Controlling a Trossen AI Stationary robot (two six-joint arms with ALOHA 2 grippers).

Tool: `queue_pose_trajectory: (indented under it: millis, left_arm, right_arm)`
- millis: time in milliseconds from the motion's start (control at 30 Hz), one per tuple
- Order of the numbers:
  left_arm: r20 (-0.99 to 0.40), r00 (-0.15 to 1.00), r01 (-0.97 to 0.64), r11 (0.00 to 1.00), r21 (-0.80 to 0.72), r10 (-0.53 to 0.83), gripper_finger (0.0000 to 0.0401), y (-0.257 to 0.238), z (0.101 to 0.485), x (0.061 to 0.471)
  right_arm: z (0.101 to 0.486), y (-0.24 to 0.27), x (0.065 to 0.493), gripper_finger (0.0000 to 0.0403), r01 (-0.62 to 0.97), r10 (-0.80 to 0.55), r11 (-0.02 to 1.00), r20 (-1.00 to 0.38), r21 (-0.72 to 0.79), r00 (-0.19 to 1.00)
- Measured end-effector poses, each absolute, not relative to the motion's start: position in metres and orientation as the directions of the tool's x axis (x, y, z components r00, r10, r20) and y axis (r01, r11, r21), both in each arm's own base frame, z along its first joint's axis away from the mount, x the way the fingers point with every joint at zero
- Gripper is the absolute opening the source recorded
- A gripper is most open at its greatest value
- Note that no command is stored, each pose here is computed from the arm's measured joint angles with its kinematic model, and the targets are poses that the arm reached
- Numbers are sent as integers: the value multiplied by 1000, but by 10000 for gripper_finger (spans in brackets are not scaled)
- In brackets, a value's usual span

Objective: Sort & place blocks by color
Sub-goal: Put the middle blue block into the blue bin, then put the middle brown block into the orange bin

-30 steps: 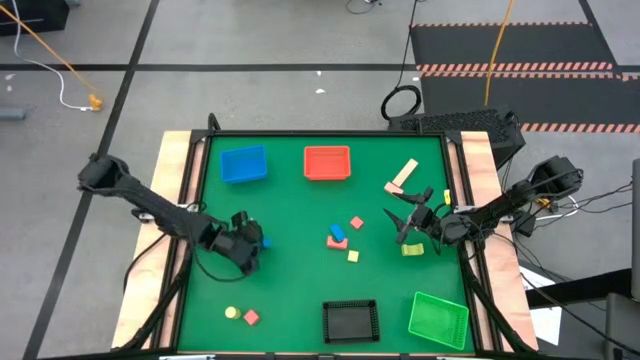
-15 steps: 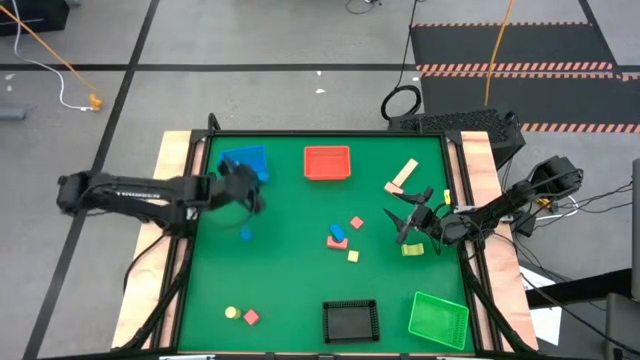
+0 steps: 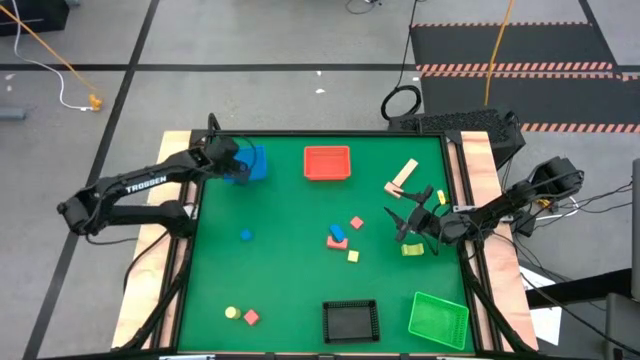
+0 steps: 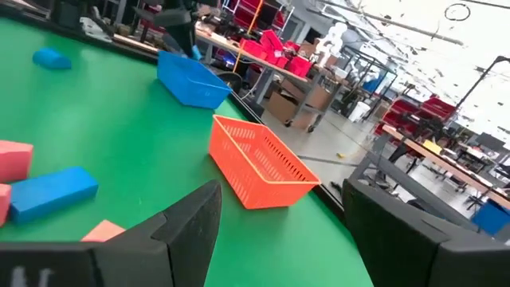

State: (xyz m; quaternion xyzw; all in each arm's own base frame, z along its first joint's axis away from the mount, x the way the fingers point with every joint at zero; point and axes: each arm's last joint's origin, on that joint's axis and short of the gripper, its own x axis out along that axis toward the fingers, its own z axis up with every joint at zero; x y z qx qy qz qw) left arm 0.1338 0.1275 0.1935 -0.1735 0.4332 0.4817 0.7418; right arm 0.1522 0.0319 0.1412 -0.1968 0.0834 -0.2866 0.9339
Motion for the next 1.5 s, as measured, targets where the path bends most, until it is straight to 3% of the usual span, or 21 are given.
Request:
queue_pose_trajectory:
  millis: [200,367,500,833,1133,1333,1433,1500]
  left_arm:
    - [-848,174,-856,502,121,500,140,132,184,137]
    - [-842,182,-869,484,104,508,236,134,184,139]
    - [-795,238,-879,472,69,558,265,139,189,144]
    - [-772,294,-849,525,60,564,201,140,191,149]
    - [-667,606,-663,738,-122,434,155,129,203,175]
    - [-595,752,-474,860,-189,284,154,103,210,198]
    - [-518,823,-358,921,-154,233,154,86,217,211]
    - [-477,860,-267,957,-115,182,154,75,221,218]
  right_arm:
    - [142,33,153,251,503,-542,802,-37,-320,840]
    - [147,37,155,251,376,-377,925,-4,44,926]
    - [152,38,156,251,358,-363,929,36,96,931]
    - [159,45,157,251,114,-156,935,102,336,982]
    - [172,43,166,251,151,-212,923,141,353,967]
    - [203,44,188,251,202,-248,955,214,217,945]
    - [216,42,203,251,271,-304,943,168,195,938]
    - [220,42,214,251,376,-387,916,63,138,920]
